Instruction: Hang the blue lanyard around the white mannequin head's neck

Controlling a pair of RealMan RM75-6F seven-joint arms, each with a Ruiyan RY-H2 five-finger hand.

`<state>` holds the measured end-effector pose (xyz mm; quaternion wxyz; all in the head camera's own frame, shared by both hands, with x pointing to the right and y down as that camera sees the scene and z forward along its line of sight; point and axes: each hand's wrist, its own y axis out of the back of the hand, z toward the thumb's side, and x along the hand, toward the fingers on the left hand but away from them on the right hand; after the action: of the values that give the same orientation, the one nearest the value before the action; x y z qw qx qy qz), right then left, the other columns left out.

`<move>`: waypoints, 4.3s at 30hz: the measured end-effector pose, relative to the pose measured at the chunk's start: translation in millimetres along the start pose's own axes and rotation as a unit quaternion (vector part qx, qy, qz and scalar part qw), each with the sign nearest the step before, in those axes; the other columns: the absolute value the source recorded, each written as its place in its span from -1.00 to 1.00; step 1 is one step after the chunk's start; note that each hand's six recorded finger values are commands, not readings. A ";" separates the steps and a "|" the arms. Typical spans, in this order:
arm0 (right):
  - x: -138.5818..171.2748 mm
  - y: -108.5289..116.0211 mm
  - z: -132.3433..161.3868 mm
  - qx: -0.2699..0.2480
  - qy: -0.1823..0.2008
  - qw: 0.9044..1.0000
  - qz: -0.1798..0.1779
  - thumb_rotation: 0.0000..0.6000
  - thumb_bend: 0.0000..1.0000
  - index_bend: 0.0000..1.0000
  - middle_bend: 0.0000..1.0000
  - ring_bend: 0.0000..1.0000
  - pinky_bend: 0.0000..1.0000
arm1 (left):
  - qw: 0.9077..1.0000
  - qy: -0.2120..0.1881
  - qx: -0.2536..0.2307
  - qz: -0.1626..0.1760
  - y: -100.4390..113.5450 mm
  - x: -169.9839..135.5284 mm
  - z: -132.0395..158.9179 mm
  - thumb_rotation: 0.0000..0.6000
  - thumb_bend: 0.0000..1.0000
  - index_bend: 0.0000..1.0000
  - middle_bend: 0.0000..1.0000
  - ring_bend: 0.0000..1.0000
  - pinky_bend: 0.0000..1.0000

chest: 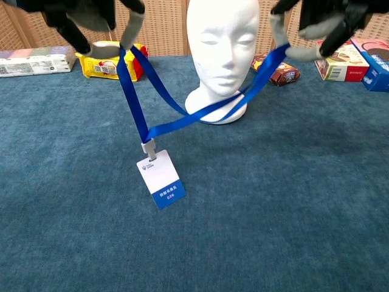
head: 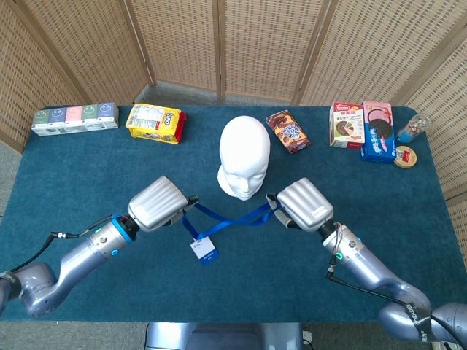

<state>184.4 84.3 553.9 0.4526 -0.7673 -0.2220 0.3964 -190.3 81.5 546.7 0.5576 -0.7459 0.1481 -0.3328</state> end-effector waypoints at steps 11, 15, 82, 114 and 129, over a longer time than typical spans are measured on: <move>-19.6 63.8 7.0 -0.004 -0.001 0.999 -0.043 1.00 0.11 0.57 1.00 1.00 1.00 | 0.999 0.022 -0.014 0.047 56.3 8.9 -21.1 1.00 -0.12 0.37 1.00 1.00 1.00; -25.8 78.2 8.8 -0.001 0.001 0.999 -0.049 1.00 0.11 0.57 1.00 1.00 1.00 | 0.998 0.026 -0.016 0.057 67.5 12.2 -25.5 1.00 -0.12 0.37 1.00 1.00 1.00; -156.1 129.7 -18.7 0.043 -0.022 0.995 -0.087 1.00 0.12 0.60 1.00 1.00 1.00 | 0.987 0.129 0.030 0.096 110.3 98.9 -88.3 1.00 -0.09 0.38 1.00 1.00 1.00; -112.6 136.5 -75.0 0.055 -0.092 0.989 -0.098 1.00 0.12 0.61 1.00 1.00 1.00 | 0.989 0.097 0.018 0.109 123.5 115.7 -58.5 1.00 -0.09 0.38 1.00 1.00 1.00; -91.5 130.5 -103.3 0.059 -0.124 0.986 -0.093 1.00 0.12 0.61 1.00 1.00 1.00 | 0.990 0.088 0.018 0.109 123.1 123.8 -48.9 1.00 -0.09 0.38 1.00 1.00 1.00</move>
<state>211.9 -97.4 506.1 0.5009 -0.6604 -0.3234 0.4566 -113.2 -68.8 480.9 0.5883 -0.6833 0.2707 -0.3371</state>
